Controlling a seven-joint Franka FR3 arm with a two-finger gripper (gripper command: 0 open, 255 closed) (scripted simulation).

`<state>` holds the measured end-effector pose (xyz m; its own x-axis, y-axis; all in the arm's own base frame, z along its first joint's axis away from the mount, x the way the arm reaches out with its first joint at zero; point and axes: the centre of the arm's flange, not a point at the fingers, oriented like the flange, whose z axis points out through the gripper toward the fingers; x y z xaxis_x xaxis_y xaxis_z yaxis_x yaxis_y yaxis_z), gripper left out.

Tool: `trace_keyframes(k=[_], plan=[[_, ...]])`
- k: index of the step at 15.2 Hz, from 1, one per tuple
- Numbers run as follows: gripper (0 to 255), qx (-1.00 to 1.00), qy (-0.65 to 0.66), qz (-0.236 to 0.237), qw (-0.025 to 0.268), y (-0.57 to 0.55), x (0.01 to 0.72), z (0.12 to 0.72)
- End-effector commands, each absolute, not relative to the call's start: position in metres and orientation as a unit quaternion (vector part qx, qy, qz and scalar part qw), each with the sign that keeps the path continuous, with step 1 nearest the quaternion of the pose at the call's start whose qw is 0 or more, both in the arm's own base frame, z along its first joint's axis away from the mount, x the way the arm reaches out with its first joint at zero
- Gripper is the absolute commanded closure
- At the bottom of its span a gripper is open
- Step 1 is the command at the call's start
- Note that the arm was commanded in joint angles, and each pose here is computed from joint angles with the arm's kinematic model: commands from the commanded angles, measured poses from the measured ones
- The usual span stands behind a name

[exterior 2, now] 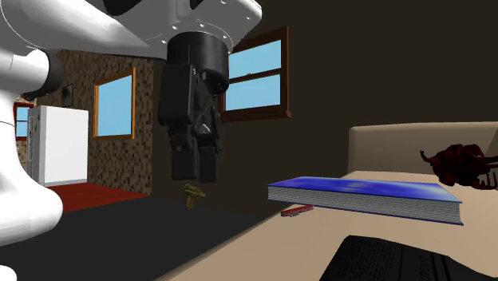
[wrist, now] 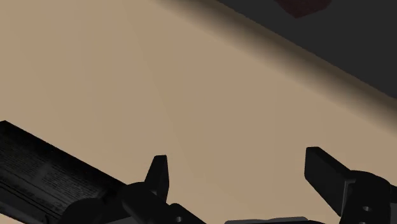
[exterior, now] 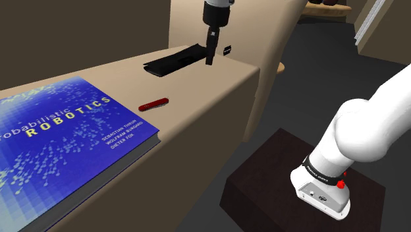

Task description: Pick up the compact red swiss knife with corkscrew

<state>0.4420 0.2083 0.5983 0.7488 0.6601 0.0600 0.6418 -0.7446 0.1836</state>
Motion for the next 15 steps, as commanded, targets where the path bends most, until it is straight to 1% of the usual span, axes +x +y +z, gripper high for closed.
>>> trace_keyframes(k=[1,8,15], plan=[[0,0.919,0.383,0.06,0.076,0.233,0.448,0.593],[0,0.864,0.494,0.058,0.075,0.321,0.449,0.58],[0,0.797,0.598,0.055,0.074,0.406,0.428,0.566]])
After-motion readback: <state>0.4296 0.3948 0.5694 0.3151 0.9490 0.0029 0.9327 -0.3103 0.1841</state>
